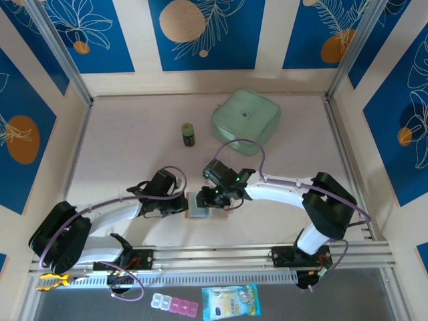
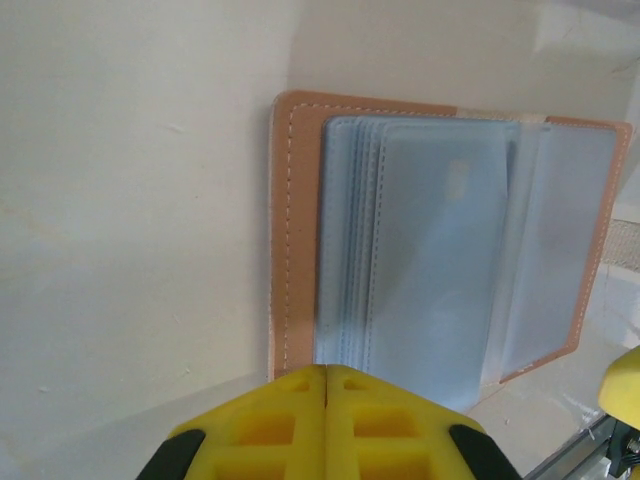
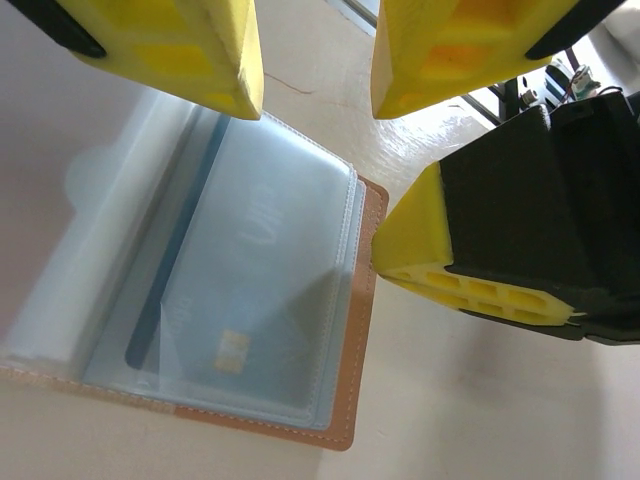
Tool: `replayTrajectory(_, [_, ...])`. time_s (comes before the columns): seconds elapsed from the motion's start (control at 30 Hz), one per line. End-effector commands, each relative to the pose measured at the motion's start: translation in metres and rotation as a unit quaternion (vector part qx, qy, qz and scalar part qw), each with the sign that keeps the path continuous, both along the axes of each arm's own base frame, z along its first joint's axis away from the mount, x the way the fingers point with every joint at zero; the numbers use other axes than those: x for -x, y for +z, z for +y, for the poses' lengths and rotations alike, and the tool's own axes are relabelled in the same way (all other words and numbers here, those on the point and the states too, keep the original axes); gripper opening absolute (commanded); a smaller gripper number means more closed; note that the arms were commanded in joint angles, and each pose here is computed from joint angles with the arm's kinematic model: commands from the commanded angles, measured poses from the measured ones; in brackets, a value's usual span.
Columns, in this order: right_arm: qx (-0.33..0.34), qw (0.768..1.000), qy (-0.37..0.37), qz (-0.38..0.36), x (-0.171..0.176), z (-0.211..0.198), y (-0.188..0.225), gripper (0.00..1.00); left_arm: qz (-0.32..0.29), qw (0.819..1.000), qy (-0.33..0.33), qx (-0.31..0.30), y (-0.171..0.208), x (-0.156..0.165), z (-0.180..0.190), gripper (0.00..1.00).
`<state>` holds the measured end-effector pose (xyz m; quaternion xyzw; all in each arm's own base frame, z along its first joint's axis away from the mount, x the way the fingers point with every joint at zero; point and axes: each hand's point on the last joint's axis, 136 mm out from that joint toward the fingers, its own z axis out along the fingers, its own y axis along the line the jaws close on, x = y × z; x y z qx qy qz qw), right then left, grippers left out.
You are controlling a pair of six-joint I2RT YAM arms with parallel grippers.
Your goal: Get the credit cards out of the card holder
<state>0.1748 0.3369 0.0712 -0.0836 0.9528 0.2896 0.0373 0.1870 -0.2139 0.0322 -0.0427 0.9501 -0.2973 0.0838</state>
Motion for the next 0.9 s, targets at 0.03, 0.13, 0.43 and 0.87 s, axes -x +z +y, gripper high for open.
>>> replayTrajectory(0.03, [-0.007,1.000,-0.009,0.020,-0.002,0.004,-0.002,0.35,0.011,1.000,0.002,0.001,-0.007,0.002,0.002,0.04])
replayTrajectory(0.13, [-0.009,1.000,-0.010,0.028,-0.005,0.006,-0.005,0.35,0.016,1.000,0.001,-0.001,-0.011,0.003,0.003,0.04])
replayTrajectory(0.43, [-0.013,0.999,-0.009,0.039,-0.010,0.011,-0.009,0.35,0.023,1.000,0.002,-0.007,-0.014,0.005,0.004,0.04])
replayTrajectory(0.87, [-0.012,0.999,-0.006,0.049,-0.017,0.016,-0.017,0.35,0.028,1.000,0.005,-0.011,-0.016,0.009,0.008,0.03])
